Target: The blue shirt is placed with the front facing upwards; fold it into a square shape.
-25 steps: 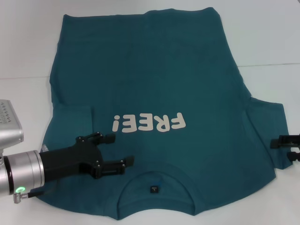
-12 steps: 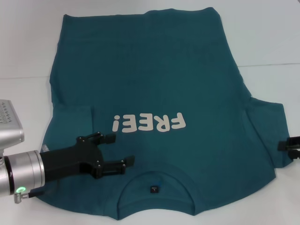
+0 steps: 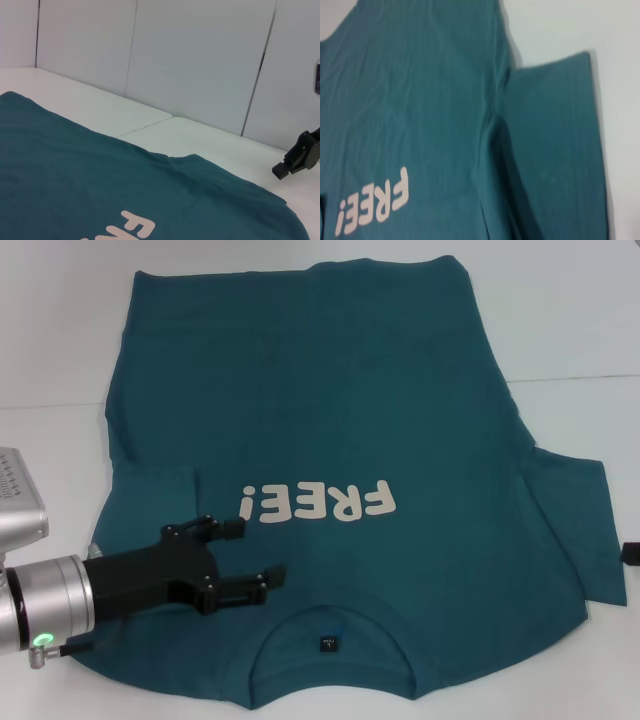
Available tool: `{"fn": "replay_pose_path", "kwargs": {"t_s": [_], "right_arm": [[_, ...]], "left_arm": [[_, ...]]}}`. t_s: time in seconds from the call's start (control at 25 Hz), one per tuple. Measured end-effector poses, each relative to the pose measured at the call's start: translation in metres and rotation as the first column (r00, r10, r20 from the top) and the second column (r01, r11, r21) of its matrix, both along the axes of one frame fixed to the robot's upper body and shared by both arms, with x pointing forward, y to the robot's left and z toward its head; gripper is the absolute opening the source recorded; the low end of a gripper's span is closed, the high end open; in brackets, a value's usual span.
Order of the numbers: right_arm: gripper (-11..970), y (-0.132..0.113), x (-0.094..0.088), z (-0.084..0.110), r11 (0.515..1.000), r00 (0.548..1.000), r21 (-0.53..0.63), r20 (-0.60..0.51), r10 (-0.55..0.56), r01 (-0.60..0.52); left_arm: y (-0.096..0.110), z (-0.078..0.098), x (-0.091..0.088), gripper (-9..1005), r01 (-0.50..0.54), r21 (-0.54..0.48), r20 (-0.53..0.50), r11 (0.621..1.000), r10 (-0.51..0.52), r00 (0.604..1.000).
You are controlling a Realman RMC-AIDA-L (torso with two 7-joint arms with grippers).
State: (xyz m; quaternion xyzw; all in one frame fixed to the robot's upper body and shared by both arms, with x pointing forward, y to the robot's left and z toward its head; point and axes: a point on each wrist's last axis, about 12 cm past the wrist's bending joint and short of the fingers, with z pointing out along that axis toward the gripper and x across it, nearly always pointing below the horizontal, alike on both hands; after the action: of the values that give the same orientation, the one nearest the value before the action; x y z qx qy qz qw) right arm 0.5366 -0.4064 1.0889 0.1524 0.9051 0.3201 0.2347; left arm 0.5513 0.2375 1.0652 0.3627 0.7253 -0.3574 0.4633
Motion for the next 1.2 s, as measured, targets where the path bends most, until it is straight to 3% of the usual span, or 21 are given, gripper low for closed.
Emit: {"fn": "replay_pose_path", "kwargs": {"t_s": [0.32, 0.52, 0.72, 1.2], "right_arm": [[7, -0.004, 0.002, 0.015, 1.000, 1.000, 0.009, 0.025, 0.014, -0.014], [5, -0.014, -0.003, 0.027, 0.999, 0.998, 0.017, -0.047, 0.029, -0.028], [138, -0.017, -0.006, 0.038, 0.997, 0.991, -0.028, -0.113, 0.066, -0.069], [634, -0.017, -0.008, 0.036, 0.997, 0.988, -0.041, -0.137, 0.065, -0.071]], "left_arm": [[0.001, 0.002, 0.002, 921, 0.000, 0.000, 0.004, 1.000, 0.000, 1.000], [-0.001, 0.003, 0.003, 921, 0.001, -0.003, -0.006, 1.000, -0.001, 1.000], [-0.001, 0.004, 0.005, 921, 0.004, -0.001, -0.006, 1.000, -0.004, 1.000], [-0.001, 0.003, 0.002, 922, 0.018, 0.000, -0.015, 1.000, -0.018, 1.000]]}}
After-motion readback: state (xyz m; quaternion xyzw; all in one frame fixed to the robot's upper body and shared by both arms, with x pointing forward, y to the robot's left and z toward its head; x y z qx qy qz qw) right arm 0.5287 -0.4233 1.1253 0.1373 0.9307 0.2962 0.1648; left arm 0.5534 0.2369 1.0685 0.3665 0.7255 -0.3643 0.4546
